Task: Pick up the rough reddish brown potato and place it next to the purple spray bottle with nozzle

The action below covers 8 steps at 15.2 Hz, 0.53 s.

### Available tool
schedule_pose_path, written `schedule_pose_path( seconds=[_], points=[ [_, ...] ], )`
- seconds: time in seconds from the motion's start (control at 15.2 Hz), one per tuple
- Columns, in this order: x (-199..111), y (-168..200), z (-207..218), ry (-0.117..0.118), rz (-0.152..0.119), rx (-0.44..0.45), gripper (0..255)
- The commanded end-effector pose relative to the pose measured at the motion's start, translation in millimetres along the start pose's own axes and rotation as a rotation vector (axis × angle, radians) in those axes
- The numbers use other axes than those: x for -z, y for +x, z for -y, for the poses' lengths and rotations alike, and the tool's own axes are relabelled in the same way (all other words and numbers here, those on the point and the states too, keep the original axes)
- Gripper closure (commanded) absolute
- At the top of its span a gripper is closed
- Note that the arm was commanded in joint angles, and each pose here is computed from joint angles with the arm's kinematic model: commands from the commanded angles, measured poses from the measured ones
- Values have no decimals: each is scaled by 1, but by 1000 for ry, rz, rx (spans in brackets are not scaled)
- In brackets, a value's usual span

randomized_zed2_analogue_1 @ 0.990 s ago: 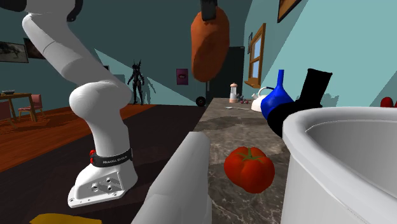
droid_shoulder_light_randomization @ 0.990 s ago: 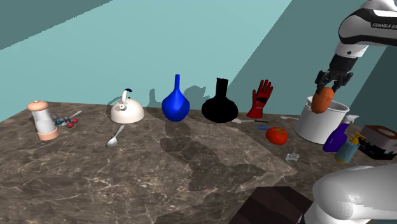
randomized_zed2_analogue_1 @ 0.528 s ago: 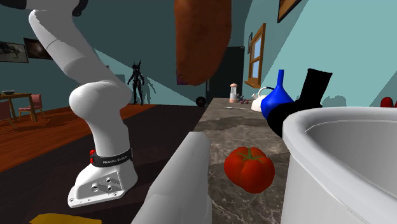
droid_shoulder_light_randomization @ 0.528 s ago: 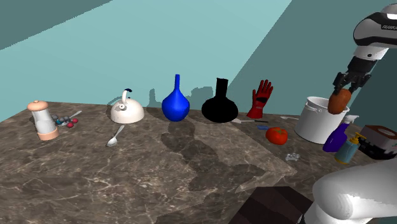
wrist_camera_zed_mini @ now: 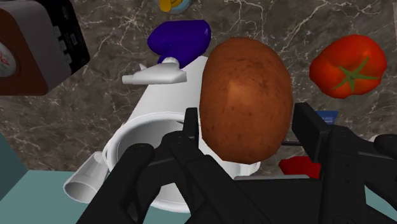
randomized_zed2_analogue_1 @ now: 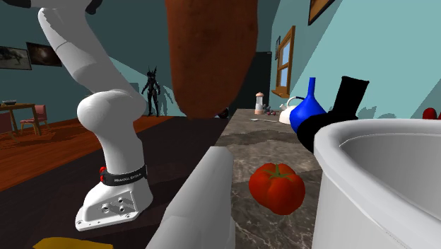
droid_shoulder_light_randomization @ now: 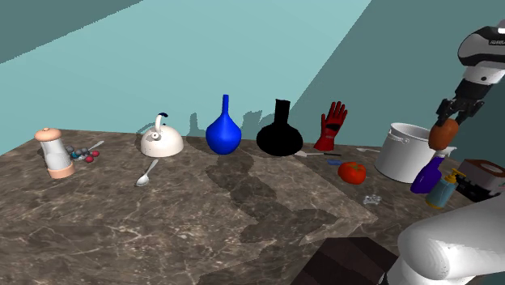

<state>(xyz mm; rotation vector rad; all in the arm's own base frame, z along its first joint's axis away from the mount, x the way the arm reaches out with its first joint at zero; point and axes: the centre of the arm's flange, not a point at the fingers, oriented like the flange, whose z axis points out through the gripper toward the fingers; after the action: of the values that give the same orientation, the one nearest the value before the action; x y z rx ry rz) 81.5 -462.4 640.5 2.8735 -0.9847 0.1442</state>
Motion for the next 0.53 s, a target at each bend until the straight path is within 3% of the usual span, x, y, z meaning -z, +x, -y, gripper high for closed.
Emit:
schedule_pose_path(
  seconds=[0.0, 0.46],
  points=[
    [-9, -1, 0, 0, 0, 0, 255],
    [-46, -5, 2, 0, 0, 0, 255]
  ],
)
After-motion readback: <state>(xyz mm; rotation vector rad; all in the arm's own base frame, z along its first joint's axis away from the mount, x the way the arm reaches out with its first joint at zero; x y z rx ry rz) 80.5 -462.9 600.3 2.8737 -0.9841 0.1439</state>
